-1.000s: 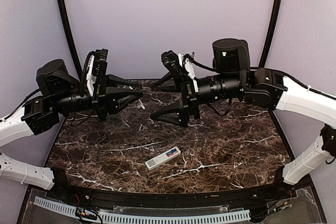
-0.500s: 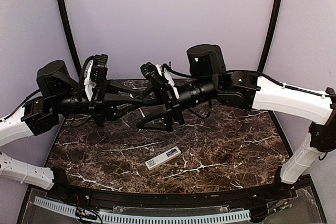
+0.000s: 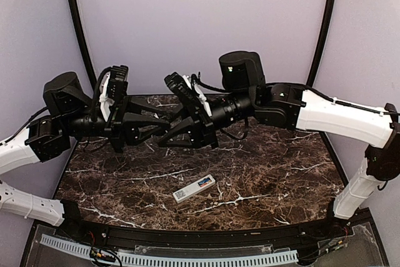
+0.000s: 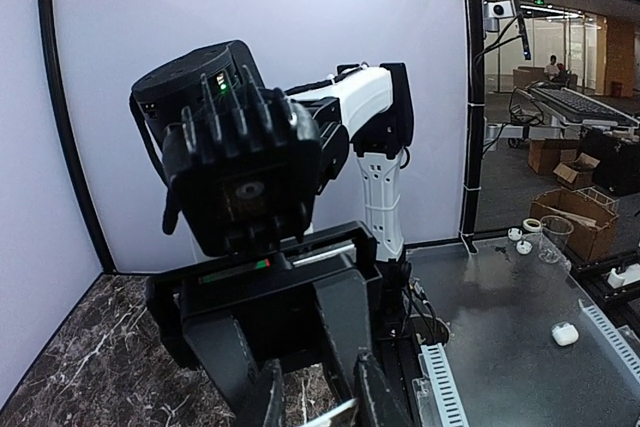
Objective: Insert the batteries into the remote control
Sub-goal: Pass from the left arm to the right, then pass from the right arm to the left
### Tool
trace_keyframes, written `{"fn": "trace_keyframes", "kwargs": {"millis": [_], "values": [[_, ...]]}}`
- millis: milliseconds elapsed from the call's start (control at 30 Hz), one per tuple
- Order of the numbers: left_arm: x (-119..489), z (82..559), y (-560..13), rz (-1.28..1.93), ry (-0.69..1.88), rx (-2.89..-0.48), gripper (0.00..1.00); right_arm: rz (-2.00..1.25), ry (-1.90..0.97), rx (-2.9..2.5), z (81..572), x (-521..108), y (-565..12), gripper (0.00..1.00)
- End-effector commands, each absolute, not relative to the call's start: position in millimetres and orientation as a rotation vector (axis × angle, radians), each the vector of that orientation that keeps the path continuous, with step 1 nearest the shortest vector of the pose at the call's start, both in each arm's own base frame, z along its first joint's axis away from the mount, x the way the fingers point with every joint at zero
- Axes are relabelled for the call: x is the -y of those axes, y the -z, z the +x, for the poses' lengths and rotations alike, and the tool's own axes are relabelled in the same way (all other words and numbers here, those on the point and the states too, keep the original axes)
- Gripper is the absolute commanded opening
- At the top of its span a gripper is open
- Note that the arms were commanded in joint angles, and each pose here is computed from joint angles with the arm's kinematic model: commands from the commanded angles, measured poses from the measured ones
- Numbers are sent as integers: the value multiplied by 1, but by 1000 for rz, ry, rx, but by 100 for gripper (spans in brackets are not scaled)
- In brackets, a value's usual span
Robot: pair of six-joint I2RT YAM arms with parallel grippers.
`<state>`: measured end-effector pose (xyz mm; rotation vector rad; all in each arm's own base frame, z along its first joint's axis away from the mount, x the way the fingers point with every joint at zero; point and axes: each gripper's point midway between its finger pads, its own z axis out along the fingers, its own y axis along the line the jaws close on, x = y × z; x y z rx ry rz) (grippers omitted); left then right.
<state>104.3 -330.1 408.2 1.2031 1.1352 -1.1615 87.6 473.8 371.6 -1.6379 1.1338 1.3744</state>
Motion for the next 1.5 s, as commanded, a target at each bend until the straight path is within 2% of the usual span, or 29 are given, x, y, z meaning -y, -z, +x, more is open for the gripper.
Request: {"fn": "trace_keyframes", "kwargs": {"millis": [0,67,133,233,333,433,500,733,900,1067,1267,1467], "values": [[325,106,-418,1168,1136,-1110,0,-1628,-1373,-1110,87,-474,-384,21],[325,110,-418,1148,1117,-1125,0,-1619,-1355,-1121,90,-473,-384,19],[324,115,-418,1125,1096,-1141,5,-1607,-1333,-1131,92,-472,-384,16],[323,123,-417,1090,1063,-1165,23,-1579,-1292,-1154,99,-472,-383,14],[323,127,-416,1075,1049,-1175,34,-1552,-1246,-1188,106,-471,-380,13],[321,127,-420,1060,1050,-1171,58,-1533,-1197,-1218,112,-468,-378,13],[319,126,-424,1053,1055,-1161,67,-1521,-1152,-1243,118,-467,-375,13],[309,127,-428,1003,1049,-1183,81,-1465,-975,-1315,144,-463,-369,12],[289,154,-431,798,993,-1357,79,-1308,-638,-1403,189,-453,-367,12],[284,190,-411,597,918,-1565,62,-1119,-308,-1416,227,-449,-374,11],[294,208,-399,541,876,-1650,52,-1091,-270,-1369,223,-464,-379,10],[298,212,-408,524,883,-1614,40,-1113,-263,-1357,217,-471,-375,10]]}}
